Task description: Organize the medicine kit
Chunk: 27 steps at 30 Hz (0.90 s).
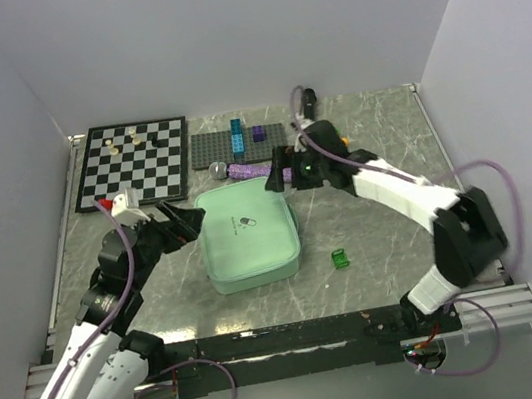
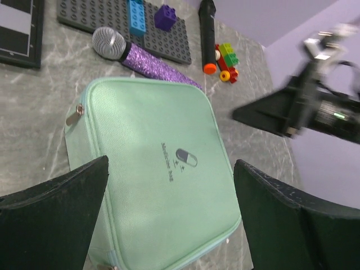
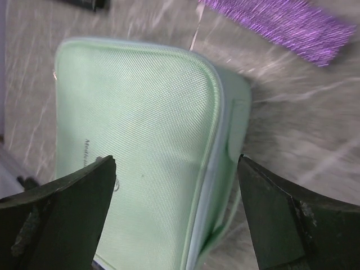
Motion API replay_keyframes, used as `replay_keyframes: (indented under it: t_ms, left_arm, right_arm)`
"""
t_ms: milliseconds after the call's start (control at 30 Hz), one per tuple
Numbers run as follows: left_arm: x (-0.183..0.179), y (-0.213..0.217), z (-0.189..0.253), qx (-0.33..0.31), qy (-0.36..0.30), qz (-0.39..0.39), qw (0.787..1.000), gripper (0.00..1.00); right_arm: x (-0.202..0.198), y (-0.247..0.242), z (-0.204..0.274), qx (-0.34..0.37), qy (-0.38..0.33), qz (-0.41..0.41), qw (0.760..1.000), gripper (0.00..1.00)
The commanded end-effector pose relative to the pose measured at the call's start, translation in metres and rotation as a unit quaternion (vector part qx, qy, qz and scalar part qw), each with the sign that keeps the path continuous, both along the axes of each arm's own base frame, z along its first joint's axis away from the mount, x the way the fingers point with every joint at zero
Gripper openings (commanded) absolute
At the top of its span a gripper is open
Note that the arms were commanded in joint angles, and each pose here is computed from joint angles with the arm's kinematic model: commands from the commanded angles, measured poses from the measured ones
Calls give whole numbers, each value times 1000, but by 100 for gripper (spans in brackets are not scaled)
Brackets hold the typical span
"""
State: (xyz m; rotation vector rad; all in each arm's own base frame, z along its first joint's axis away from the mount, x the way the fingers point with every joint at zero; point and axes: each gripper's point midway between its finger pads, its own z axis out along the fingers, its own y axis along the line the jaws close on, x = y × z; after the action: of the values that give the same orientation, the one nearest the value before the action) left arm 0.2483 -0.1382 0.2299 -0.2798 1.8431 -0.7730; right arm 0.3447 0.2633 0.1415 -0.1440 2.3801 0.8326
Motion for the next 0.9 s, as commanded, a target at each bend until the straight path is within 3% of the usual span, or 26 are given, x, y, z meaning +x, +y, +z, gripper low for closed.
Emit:
replay_keyframes:
  t_ms: [0, 167, 333, 567, 667, 867]
  left_arm:
    - [22, 1, 29, -14, -21, 28, 999, 96]
    - [60, -8, 30, -12, -10, 31, 999, 97]
    - [105, -10, 18, -22, 19, 27, 999, 97]
    - [161, -16, 4, 6, 28, -24, 999, 98]
    - [179, -22, -9, 11, 47, -43, 998, 99]
    - [192, -39, -40, -7, 82, -90, 993, 84]
  right_arm:
    - [-4, -53, 77, -45, -117, -97, 987, 96]
    - [-71, -40, 76, -10, -125, -17, 992, 92]
    - [-144, -28, 24, 45, -40, 46, 997, 89]
    - [-201, -22, -5, 85, -27, 104, 990, 90]
    - [-211, -16, -10, 87, -33, 136, 986, 82]
    - [-210, -2, -30, 58, -21, 161, 985, 61]
